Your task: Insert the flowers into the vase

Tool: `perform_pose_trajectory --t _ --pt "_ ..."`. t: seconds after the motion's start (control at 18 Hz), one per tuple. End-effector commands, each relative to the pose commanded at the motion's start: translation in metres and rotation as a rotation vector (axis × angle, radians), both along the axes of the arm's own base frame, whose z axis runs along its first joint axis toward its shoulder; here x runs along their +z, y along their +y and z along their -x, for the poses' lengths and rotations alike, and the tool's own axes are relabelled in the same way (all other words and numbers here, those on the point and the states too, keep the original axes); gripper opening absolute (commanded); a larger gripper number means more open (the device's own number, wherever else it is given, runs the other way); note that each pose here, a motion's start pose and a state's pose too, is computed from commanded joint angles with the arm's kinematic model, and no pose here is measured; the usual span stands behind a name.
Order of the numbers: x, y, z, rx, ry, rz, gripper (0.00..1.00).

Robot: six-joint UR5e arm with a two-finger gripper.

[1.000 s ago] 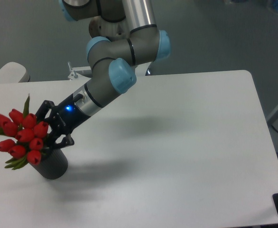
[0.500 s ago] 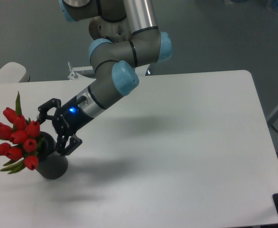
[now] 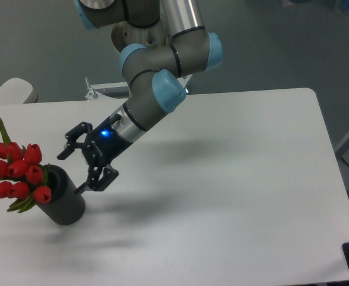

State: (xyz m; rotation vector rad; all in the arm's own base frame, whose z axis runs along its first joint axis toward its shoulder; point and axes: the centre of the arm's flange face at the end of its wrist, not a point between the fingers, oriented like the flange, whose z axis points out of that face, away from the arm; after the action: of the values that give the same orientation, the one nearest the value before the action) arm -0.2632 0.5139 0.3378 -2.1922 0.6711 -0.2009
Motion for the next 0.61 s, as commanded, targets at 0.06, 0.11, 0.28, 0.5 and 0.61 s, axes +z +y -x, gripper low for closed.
perform_pose_trajectory --t 0.06,0.11,0.28,0.5,0.61 --pt "0.011 -0.008 0.015 0.035 0.045 0.01 1.0" --pt "0.018 -0.014 0.027 0.064 0.079 0.023 1.0" --pt "0.032 -0.035 0.071 0.151 0.129 0.034 1.0" --pt "0.067 -0.053 0.127 0.254 0.242 0.058 1.0" --pt "0.081 -0.05 0.151 0.293 0.325 0.105 1.0"
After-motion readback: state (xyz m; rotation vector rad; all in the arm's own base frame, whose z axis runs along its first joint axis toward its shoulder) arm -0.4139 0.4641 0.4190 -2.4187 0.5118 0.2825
